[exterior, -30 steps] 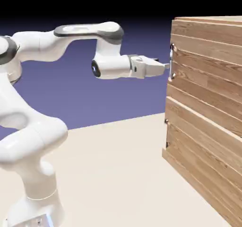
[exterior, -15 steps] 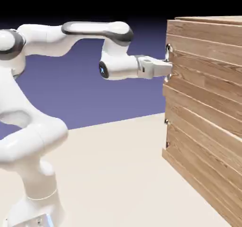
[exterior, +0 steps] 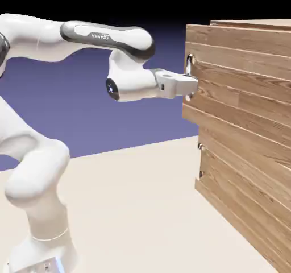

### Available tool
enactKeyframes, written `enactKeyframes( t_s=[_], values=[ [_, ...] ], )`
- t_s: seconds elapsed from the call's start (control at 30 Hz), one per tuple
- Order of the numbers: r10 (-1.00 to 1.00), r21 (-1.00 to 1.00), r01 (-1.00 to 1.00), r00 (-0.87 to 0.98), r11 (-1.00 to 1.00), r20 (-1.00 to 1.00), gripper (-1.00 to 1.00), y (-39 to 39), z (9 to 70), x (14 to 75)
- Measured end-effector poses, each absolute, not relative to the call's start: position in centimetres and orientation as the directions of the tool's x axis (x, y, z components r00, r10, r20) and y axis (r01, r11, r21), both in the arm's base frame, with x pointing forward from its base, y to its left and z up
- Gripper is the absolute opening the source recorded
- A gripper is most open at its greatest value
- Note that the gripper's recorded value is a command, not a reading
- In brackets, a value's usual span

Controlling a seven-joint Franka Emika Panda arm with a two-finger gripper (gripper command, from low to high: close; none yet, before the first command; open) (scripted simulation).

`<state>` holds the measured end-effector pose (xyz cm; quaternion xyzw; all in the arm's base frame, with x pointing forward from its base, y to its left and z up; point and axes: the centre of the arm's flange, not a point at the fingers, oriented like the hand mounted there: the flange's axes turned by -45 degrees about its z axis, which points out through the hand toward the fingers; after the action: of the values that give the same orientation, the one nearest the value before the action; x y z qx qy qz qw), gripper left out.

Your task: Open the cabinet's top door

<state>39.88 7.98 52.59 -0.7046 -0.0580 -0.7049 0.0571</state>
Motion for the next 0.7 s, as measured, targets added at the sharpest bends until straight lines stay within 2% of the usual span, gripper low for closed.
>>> enactKeyframes(
  t_s=[0.2,0.7],
  values=[
    [0.001,0.001,0.198,0.0,-0.98,1.0,-1.0,7.2,52.6,38.3],
    [0.0,0.0,0.423,0.0,-0.906,1.0,-1.0,0.5,52.6,29.2]
  ],
)
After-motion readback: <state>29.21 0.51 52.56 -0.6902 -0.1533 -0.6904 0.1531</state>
